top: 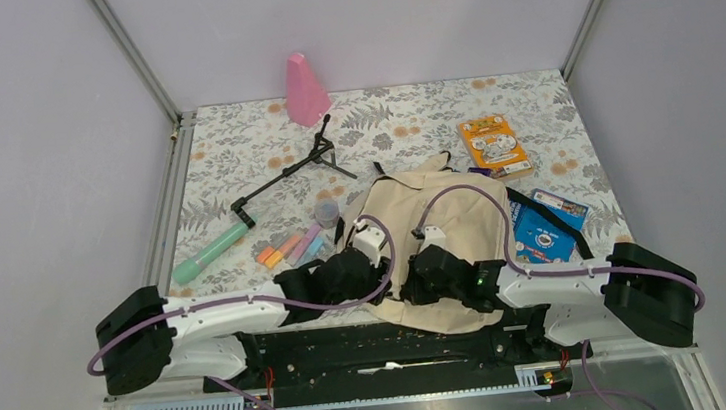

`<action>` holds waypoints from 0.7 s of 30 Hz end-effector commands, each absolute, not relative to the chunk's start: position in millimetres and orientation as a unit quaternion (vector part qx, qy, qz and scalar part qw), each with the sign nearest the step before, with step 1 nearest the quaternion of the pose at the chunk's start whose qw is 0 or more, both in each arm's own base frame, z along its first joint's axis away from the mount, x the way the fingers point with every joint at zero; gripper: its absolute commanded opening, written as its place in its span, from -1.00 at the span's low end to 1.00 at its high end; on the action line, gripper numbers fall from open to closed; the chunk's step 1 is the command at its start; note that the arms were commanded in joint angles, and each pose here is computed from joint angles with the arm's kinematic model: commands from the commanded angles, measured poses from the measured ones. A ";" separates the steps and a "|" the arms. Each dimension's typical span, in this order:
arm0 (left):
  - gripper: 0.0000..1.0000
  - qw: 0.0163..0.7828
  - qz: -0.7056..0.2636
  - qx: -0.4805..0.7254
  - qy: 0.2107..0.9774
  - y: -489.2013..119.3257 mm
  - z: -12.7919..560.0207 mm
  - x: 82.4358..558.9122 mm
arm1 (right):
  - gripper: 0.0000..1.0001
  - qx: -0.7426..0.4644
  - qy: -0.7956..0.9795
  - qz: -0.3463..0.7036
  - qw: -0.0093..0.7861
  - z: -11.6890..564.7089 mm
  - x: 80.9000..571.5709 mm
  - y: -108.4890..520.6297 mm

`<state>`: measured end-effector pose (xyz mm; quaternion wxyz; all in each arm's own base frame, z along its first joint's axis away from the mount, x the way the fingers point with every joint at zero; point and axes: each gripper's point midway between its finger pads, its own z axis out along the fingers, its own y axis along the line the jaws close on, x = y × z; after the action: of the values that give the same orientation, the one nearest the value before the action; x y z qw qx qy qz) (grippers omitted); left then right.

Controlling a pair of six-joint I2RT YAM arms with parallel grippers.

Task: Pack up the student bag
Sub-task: Unzip the student bag at the center of the board.

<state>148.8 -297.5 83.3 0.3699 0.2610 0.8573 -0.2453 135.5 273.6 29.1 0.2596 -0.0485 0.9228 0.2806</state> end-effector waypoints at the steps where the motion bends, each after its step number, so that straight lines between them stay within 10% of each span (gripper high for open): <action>1: -0.05 0.378 -0.282 0.297 0.830 -322.2 91.2 151.4 | -1.00 -0.030 0.919 0.278 0.277 27.3 140.2 269.7; 21: -0.07 0.354 -0.213 0.356 0.838 -308.8 37.4 151.2 | -1.00 -0.014 0.916 0.294 0.271 17.5 136.5 269.3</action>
<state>149.4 -300.6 36.9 0.3411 0.3408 0.8512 -0.2072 135.0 275.5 24.3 0.2633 -0.0211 0.9137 0.3087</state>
